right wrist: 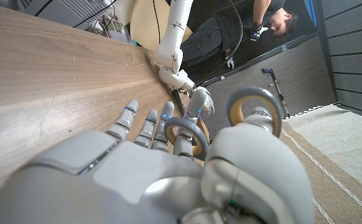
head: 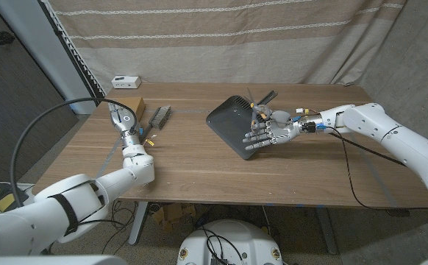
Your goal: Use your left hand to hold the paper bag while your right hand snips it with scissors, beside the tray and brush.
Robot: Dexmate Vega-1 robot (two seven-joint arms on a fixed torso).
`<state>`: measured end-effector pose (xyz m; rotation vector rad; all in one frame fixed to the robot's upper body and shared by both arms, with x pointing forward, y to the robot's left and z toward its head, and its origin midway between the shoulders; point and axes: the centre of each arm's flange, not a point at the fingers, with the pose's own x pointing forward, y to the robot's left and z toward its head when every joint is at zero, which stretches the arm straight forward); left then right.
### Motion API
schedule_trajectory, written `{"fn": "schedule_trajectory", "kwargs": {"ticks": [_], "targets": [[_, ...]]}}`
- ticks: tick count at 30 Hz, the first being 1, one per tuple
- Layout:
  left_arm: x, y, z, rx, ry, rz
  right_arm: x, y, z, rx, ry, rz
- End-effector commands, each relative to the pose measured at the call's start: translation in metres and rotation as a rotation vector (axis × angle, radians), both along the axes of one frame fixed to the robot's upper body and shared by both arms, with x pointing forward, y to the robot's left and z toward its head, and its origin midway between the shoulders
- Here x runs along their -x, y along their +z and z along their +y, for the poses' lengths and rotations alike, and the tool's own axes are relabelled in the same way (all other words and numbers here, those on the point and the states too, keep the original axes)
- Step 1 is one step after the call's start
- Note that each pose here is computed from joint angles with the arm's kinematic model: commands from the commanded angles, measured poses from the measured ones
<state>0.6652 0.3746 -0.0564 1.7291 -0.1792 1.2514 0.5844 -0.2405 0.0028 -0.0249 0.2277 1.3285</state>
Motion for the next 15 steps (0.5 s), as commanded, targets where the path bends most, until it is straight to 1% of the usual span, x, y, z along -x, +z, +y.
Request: {"fn": "schedule_trajectory", "kwargs": {"ticks": [1, 15], "targets": [[-0.0018, -0.0037, -0.0003, 0.018, -0.042, -0.038, 0.0004, 0.0022, -0.002, 0.0, -0.005, -0.003], [-0.0027, -0.0005, 0.0, 0.046, -0.091, -0.089, 0.0012, 0.0021, -0.0017, -0.003, -0.005, -0.003]]}}
